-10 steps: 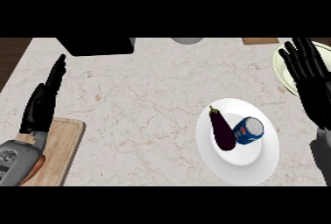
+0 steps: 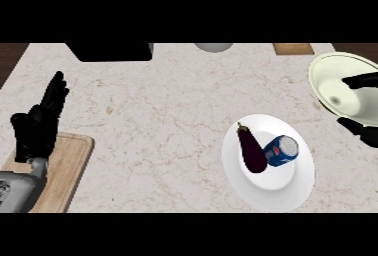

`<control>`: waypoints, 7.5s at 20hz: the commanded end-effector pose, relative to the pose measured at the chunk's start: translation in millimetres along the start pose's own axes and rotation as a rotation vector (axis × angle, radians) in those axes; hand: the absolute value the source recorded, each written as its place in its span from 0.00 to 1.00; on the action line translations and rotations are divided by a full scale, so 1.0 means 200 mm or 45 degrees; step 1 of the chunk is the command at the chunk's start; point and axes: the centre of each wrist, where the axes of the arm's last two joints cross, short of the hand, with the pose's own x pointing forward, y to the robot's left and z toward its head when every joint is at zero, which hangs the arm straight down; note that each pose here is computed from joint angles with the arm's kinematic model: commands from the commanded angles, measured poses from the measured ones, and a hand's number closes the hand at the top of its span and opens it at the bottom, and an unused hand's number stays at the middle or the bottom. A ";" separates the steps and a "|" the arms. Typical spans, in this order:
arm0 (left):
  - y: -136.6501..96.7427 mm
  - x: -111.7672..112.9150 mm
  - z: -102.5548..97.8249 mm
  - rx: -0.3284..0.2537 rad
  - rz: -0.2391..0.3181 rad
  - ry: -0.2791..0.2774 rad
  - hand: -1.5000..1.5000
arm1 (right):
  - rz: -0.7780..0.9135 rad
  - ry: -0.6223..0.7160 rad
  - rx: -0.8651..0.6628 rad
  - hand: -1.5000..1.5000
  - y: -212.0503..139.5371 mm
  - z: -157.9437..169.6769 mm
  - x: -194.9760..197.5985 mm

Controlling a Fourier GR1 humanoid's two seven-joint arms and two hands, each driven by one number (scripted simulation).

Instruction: Pick the can from the plate and place it in the bowl

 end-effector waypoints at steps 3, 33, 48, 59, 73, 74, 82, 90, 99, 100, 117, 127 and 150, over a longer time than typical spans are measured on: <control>0.10 -0.07 0.10 0.021 0.104 0.069 0.50 | 0.242 0.165 -0.121 0.00 0.19 0.42 -0.15; 0.06 -0.06 0.08 -0.059 0.108 0.008 0.50 | 0.660 0.560 0.597 0.00 0.21 -0.15 0.26; 0.09 0.00 0.08 -0.026 0.107 0.029 0.50 | 0.816 0.730 0.912 0.00 0.46 -0.17 0.08; 0.23 -0.08 0.11 -0.001 0.089 0.018 0.50 | 0.881 0.651 0.819 0.00 0.53 -0.11 -0.04; 0.07 -0.12 0.09 -0.031 0.113 0.044 0.50 | 0.875 0.680 0.830 0.00 0.64 -0.01 -0.20; 0.13 -0.06 0.11 -0.045 0.107 0.039 0.50 | 0.880 0.692 0.839 0.00 0.75 -0.14 -0.15; 0.10 -0.03 0.07 -0.020 0.092 0.030 0.50 | 0.810 0.725 0.962 1.00 0.84 -0.13 -0.24; 0.06 -0.02 0.07 -0.016 0.128 0.028 0.50 | 0.764 0.593 0.926 1.00 0.92 -0.14 -0.28; 0.04 -0.02 0.02 -0.025 0.123 0.011 0.50 | 0.849 0.729 0.556 1.00 0.77 -0.32 -0.30; 0.09 -0.05 0.02 -0.051 0.111 0.012 0.50 | 0.817 0.891 0.453 1.00 0.71 -0.34 -0.34; 0.00 -0.03 0.00 -0.065 0.099 0.004 0.50 | 1.044 1.310 -0.988 1.00 0.42 -1.03 0.32; 0.06 -0.01 0.00 -0.060 0.133 0.033 0.50 | 0.973 1.364 -1.140 1.00 0.13 -1.04 0.24; -0.02 0.00 0.00 -0.058 0.122 0.007 0.50 | 0.771 1.763 -0.977 1.00 -0.30 -0.33 -0.56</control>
